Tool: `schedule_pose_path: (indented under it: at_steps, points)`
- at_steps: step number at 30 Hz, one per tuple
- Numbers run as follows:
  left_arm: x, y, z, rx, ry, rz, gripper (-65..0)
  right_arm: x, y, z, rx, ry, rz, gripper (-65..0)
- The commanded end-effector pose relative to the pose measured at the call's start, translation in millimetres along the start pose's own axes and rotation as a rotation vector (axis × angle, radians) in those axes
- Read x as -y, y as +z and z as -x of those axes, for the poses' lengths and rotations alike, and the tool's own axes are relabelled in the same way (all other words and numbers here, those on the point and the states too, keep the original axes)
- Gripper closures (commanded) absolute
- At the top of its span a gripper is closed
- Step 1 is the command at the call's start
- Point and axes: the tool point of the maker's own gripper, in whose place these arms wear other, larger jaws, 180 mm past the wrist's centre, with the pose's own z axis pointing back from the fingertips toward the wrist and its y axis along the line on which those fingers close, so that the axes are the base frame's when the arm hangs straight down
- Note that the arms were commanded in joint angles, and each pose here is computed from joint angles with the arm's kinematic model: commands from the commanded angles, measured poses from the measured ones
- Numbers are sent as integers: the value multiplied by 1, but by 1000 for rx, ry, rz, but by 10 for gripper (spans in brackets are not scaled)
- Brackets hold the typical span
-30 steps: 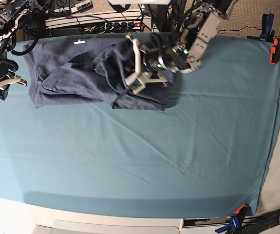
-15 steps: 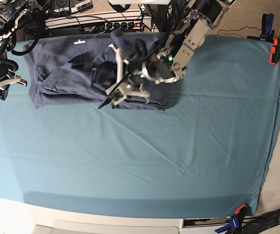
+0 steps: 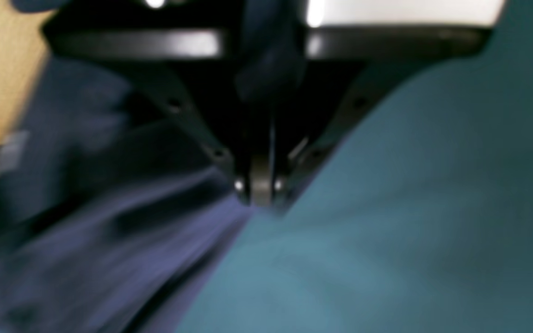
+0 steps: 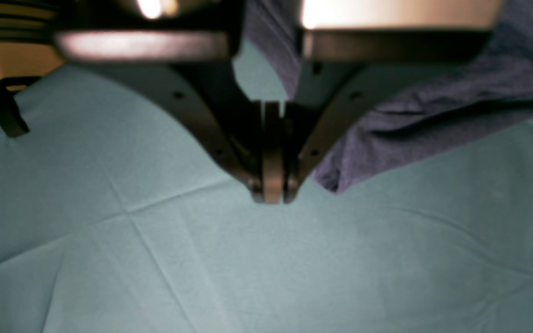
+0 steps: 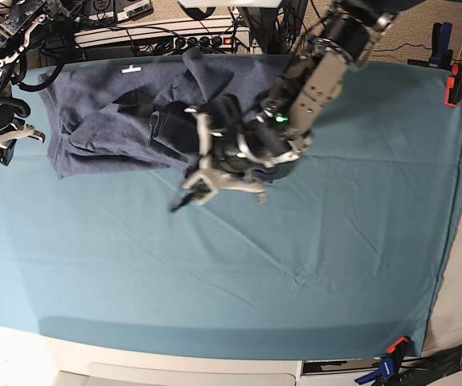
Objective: Fold the T-shirt properly
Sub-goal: 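Tuck and flatten the bunched fabric with the left gripper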
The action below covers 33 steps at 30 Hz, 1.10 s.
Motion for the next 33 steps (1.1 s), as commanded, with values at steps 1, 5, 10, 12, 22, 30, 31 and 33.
schedule_pose_path:
  at_steps: [1,5,10,12,22,30,31,33]
  points:
    - [-1,4,-11,39,15,17,0,2,3,-16,57,14,2,0]
    - [-3,13,21,-38,58,34,0,2,3,-16,57,14,2,0]
    - [17,25,44,-69,82,59,0,1,3,-16,58,13,1,0]
    - [27,28,47,-67,96,74,0,2,3,-16,57,13,2,0]
    - [52,25,18,171,59,200,0,0,3,-17,63,9,-5,0]
    - [44,-17,25,109,94,232,0,-1,3,-18,69,3,-14,0]
    - [43,-23,24,103,103,236,0,-1,3,-18,69,3,-14,0]
    - [43,-34,19,99,120,244,0,-1,3,-18,68,3,-13,0]
